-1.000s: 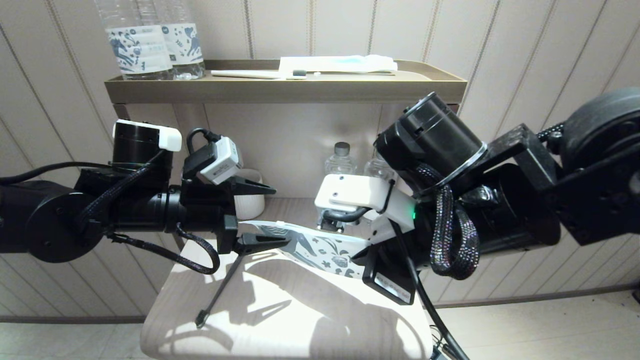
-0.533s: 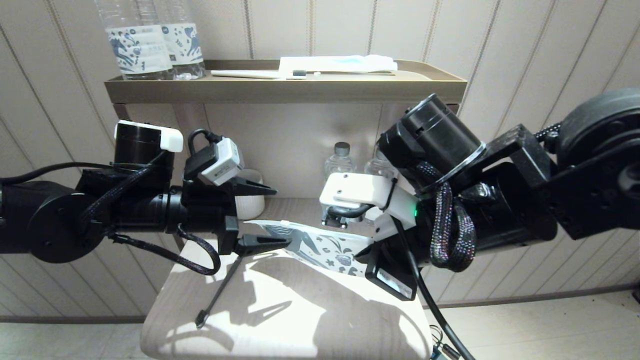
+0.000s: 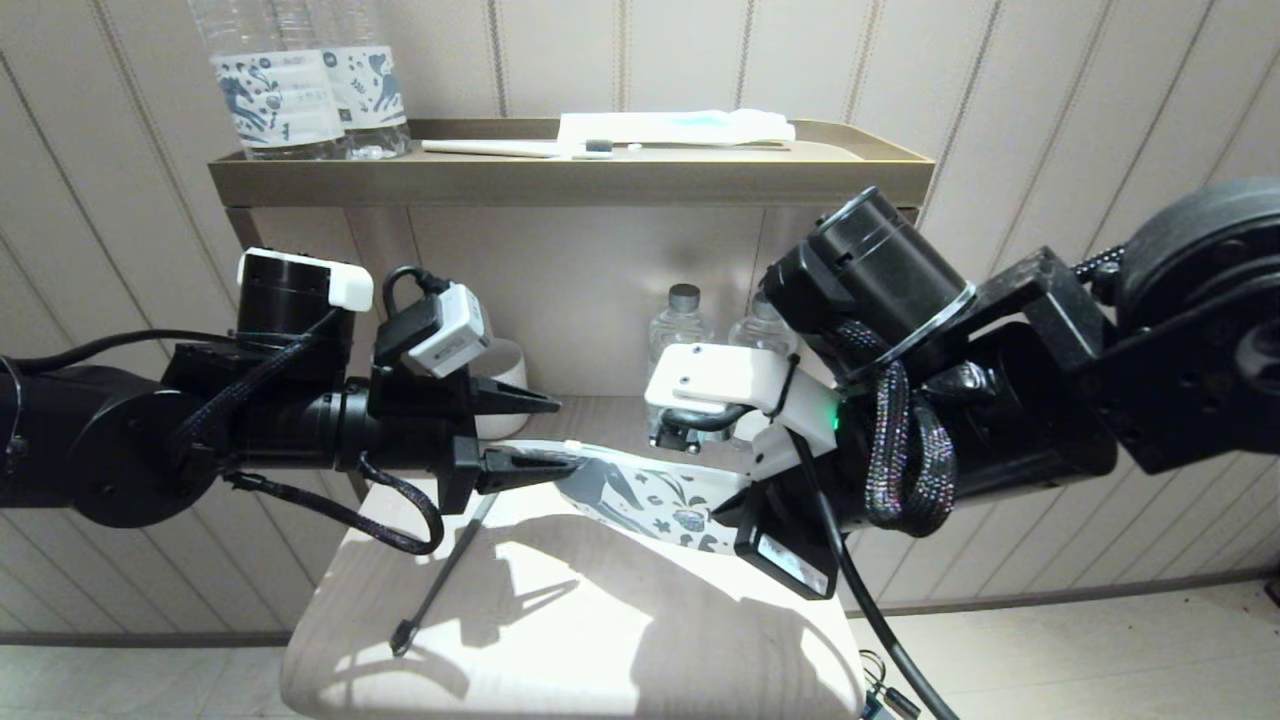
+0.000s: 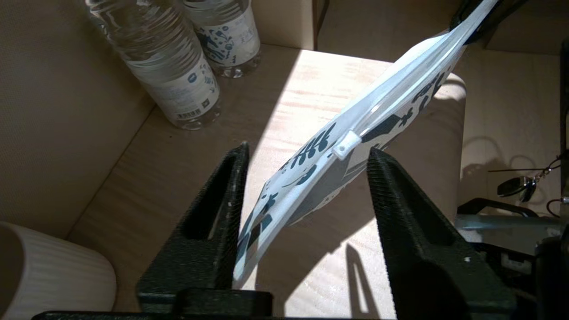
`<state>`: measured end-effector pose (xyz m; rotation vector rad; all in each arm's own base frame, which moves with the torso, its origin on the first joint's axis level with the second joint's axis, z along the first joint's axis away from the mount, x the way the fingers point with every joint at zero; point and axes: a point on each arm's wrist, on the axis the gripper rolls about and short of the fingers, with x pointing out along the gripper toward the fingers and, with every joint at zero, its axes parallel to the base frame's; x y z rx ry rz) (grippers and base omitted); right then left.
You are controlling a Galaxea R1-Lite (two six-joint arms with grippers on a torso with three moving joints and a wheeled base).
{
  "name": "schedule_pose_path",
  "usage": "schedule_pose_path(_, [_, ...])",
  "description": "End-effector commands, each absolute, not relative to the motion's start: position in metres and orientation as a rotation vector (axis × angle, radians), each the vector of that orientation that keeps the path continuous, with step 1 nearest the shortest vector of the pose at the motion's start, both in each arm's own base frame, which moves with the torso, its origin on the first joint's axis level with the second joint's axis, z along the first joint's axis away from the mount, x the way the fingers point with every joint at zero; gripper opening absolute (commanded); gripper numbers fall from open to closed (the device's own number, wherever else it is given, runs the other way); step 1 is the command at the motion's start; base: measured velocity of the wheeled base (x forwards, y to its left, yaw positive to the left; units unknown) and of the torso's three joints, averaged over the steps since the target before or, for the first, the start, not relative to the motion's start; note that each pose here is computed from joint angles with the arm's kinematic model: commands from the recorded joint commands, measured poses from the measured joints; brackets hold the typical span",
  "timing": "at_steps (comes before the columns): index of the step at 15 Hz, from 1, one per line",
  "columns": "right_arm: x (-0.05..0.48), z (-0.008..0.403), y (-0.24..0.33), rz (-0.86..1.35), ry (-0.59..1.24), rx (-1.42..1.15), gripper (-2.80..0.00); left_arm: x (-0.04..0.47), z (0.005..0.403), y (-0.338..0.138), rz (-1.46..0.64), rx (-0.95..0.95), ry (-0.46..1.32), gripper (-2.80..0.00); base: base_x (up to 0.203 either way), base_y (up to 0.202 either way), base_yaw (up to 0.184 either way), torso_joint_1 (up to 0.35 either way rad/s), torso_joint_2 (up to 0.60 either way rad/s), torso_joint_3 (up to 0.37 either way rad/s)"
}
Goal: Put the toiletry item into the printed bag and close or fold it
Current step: Open the storage bag
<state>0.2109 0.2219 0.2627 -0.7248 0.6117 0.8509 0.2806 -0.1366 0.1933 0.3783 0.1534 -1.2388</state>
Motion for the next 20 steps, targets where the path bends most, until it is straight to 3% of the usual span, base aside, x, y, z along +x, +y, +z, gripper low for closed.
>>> schedule_pose_path(1, [0.2104, 0.2623, 0.2219, 0.853, 0.614, -0.729, -2.80, 0.2805, 0.1930, -0.1373, -1.246, 0.379, 0.150, -2.80, 0.000, 0.000, 0.000, 0.000, 0.00, 0.000])
schedule_pose_path(16, [0.2138, 0.2555, 0.2200, 0.863, 0.642, -0.724, -2.80, 0.2812, 0.1879, -0.1422, -1.267, 0.369, 0.165, -2.80, 0.000, 0.000, 0.000, 0.000, 0.00, 0.000])
schedule_pose_path(17, [0.2138, 0.2558, 0.2201, 0.863, 0.641, -0.724, -2.80, 0.2812, 0.1877, -0.1419, -1.266, 0.370, 0.163, 0.00, 0.000, 0.000, 0.000, 0.000, 0.00, 0.000])
schedule_pose_path(20, [0.2134, 0.2555, 0.2198, 0.865, 0.643, -0.724, -2.80, 0.2814, 0.1882, -0.1420, -1.264, 0.365, 0.170, 0.00, 0.000, 0.000, 0.000, 0.000, 0.00, 0.000])
